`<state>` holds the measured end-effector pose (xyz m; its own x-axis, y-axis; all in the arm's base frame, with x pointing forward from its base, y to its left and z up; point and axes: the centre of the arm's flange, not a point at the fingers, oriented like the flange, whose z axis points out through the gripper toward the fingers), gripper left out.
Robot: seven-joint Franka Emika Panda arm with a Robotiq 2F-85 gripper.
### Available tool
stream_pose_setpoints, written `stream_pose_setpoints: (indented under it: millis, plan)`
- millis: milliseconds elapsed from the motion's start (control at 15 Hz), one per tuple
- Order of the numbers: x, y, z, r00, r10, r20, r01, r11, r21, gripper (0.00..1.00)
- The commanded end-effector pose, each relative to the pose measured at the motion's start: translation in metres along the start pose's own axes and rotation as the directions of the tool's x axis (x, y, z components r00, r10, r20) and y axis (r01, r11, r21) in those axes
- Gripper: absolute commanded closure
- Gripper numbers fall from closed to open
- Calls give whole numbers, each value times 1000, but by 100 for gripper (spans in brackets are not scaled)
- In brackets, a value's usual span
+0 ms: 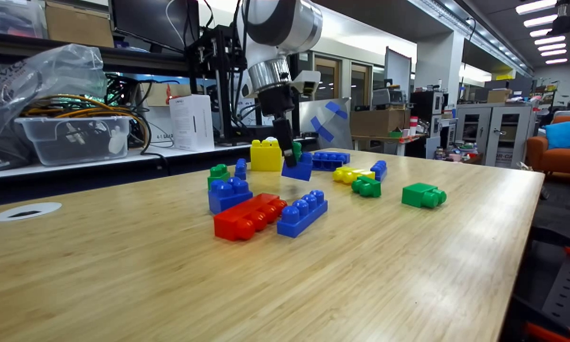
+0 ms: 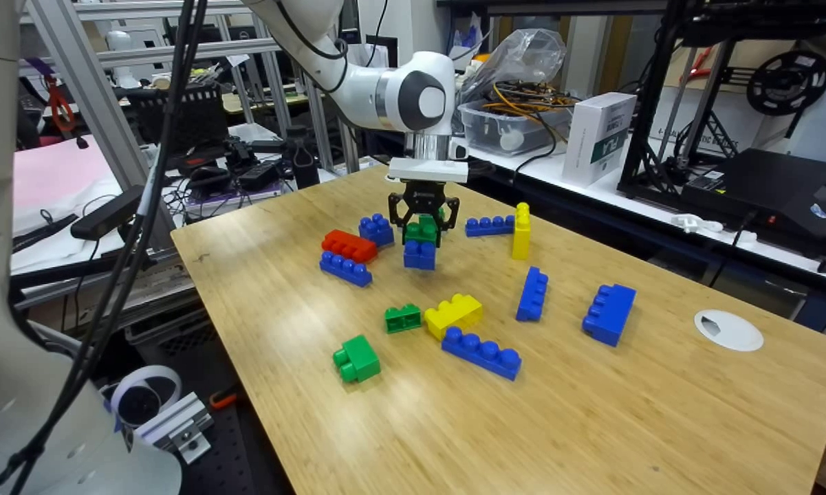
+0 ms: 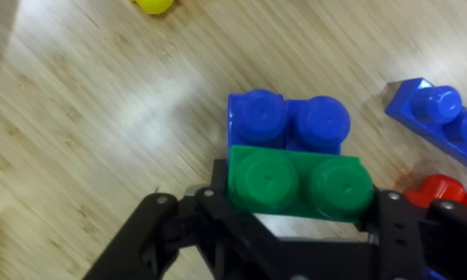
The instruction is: Turn the blue legos with the green legos on the top anti clockwise then put the green legos on top of the same legos
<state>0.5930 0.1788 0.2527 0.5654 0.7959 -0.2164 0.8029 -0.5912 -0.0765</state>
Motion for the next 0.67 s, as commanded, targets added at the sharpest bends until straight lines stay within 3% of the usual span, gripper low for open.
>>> stream_pose_setpoints:
  millis: [0,267,600]
  plan:
    - [-16,-4,8,981,-190,40,191,981,-45,55]
    - [-22,-6,28,924,-367,111,375,924,-69,55]
    - [-21,-17,44,854,-500,147,515,851,-99,55]
